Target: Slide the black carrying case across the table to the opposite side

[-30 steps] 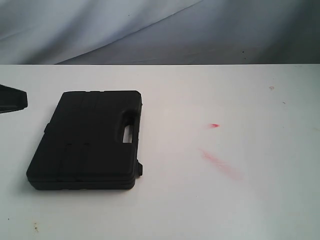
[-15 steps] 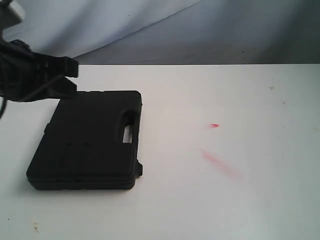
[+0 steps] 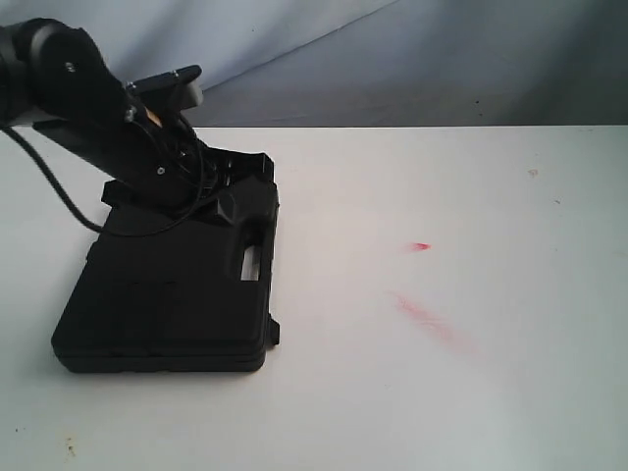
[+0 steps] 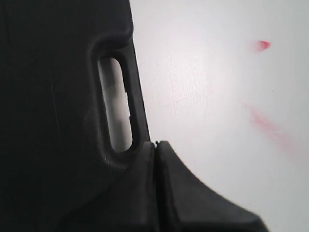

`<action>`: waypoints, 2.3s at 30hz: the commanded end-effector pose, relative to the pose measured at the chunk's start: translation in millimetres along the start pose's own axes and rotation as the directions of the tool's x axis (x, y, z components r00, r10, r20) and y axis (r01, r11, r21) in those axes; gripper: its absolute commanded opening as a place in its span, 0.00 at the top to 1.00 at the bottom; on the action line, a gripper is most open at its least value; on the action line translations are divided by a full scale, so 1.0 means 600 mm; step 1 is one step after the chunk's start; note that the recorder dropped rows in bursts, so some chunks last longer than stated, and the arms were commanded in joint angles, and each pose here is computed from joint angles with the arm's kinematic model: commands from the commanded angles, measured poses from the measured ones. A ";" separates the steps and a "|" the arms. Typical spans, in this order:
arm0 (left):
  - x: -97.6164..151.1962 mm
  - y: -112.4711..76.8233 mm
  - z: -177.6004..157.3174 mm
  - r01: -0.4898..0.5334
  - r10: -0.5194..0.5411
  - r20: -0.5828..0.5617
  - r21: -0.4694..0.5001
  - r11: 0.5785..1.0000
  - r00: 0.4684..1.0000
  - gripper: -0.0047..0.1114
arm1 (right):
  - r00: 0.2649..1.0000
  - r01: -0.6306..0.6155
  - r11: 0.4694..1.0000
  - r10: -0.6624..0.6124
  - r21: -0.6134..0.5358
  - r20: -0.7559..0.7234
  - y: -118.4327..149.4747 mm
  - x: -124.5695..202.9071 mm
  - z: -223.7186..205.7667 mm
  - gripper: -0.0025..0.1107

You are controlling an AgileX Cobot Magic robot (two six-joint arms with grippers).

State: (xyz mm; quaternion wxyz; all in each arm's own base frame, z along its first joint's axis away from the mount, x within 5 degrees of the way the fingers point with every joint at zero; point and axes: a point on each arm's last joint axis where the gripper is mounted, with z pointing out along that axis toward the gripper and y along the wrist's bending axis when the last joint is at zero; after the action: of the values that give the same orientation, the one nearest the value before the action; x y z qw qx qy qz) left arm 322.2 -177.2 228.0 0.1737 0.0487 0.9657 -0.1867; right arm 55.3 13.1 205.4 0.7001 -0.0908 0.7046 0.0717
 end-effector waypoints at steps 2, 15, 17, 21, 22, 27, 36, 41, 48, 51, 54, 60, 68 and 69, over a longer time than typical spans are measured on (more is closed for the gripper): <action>-0.017 -0.004 0.032 0.060 -0.060 -0.017 -0.012 0.998 0.998 0.96 | 1.000 0.003 1.000 -0.003 0.006 0.004 -0.001 0.001 -0.001 0.98; -0.053 -0.016 0.070 0.020 -0.029 -0.032 -0.234 0.972 0.999 0.96 | 1.000 0.003 1.000 -0.003 0.006 0.004 -0.001 0.001 -0.001 0.98; -0.058 -0.024 0.076 -0.002 -0.005 -0.024 -0.285 0.959 1.000 0.96 | 1.000 0.003 1.000 -0.003 0.006 0.004 -0.001 0.001 -0.001 0.98; -0.075 -0.039 0.091 0.014 -0.025 -0.034 -0.296 0.955 0.999 0.96 | 1.000 0.003 1.000 -0.003 0.006 0.004 -0.001 0.001 -0.001 0.98; -0.078 -0.041 0.094 0.019 -0.032 -0.040 -0.295 0.955 0.999 0.96 | 1.000 0.003 1.000 -0.003 0.006 0.004 -0.001 0.001 -0.001 0.98; -0.093 -0.049 0.117 0.039 -0.061 -0.066 -0.289 0.956 0.996 0.96 | 1.000 0.003 1.000 -0.003 0.006 0.004 -0.001 0.001 -0.001 0.98; -0.099 -0.048 0.164 0.052 -0.089 -0.116 -0.294 0.954 0.989 0.95 | 1.000 0.003 1.000 -0.003 0.006 0.004 -0.001 0.001 -0.001 0.98; -0.096 -0.044 0.182 0.030 -0.070 -0.126 -0.293 0.956 0.990 0.81 | 1.000 0.003 1.000 -0.003 0.006 0.004 -0.001 0.001 -0.001 0.98; -0.097 -0.040 0.188 0.015 -0.055 -0.123 -0.302 0.953 0.991 0.65 | 1.000 0.003 1.000 -0.003 0.006 0.004 -0.001 0.001 -0.001 0.98; -0.097 -0.040 0.188 0.014 -0.053 -0.120 -0.302 0.953 0.991 0.65 | 1.000 0.003 1.000 -0.003 0.006 0.004 -0.001 0.001 -0.001 0.98; -0.095 -0.037 0.199 0.010 -0.050 -0.123 -0.306 0.952 0.991 0.65 | 1.000 0.003 1.000 -0.003 0.006 0.004 -0.001 0.001 -0.001 0.98; -0.082 -0.025 0.233 0.008 -0.065 -0.166 -0.325 0.946 0.984 0.65 | 1.000 0.003 1.000 -0.003 0.006 0.004 -0.001 0.001 -0.001 0.98; -0.077 -0.020 0.246 0.007 -0.071 -0.181 -0.332 0.943 0.981 0.65 | 1.000 0.003 1.000 -0.003 0.006 0.004 -0.001 0.001 -0.001 0.98; -0.077 -0.020 0.246 0.007 -0.071 -0.182 -0.332 0.943 0.981 0.65 | 1.000 0.003 1.000 -0.003 0.006 0.004 -0.001 0.001 -0.001 0.98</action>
State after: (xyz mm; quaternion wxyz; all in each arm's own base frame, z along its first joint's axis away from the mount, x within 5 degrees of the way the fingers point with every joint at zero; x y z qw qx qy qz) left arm 410.4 -242.8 118.4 0.0782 0.0128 0.9967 -0.0177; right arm 55.3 13.1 205.4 0.7001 -0.0908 0.7046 0.0717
